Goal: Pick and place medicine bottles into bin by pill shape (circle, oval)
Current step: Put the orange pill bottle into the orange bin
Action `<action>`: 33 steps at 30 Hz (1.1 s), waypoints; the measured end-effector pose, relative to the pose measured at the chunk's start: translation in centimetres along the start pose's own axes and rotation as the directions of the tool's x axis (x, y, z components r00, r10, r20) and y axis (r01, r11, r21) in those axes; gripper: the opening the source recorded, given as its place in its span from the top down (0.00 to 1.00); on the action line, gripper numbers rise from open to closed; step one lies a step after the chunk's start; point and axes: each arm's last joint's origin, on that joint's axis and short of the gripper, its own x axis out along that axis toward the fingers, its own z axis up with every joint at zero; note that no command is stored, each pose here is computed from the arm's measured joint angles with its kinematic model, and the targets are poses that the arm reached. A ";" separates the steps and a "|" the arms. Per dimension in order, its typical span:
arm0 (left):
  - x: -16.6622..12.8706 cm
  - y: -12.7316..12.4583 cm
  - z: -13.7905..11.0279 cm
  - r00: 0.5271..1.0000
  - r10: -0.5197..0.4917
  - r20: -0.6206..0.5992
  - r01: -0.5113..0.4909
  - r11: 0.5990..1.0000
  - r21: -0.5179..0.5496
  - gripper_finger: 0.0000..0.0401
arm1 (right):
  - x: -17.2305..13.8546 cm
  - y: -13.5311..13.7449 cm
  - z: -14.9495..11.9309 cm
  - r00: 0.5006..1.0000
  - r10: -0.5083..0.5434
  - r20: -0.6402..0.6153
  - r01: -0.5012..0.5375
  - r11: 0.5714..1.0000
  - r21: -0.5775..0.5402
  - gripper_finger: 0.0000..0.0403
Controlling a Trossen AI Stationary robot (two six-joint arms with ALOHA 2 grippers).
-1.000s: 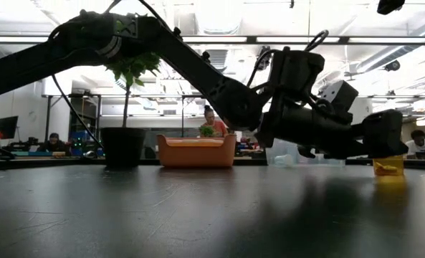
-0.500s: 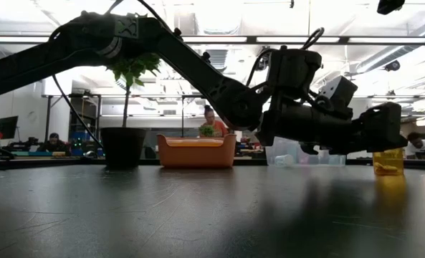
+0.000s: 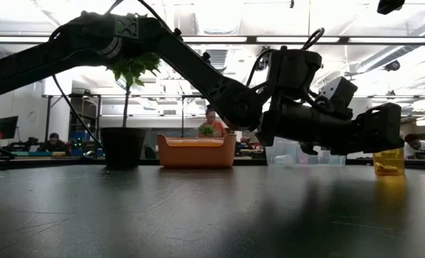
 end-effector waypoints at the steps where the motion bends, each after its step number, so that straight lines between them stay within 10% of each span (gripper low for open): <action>1: 0.0 0.0 0.0 1.000 0.002 0.000 -0.002 1.000 0.000 0.58 | 0.0 0.0 0.0 1.000 0.000 0.000 0.000 1.000 0.000 0.54; 24: -2.9 -3.0 8.8 0.996 0.056 -0.070 -0.045 0.987 0.156 0.59 | 0.0 0.0 0.0 1.000 -0.002 -0.001 0.002 1.000 0.018 0.54; 33: -8.3 -3.3 12.0 0.987 0.113 -0.113 -0.084 0.969 0.231 0.59 | 0.0 0.0 0.0 1.000 -0.002 -0.002 0.002 1.000 0.027 0.54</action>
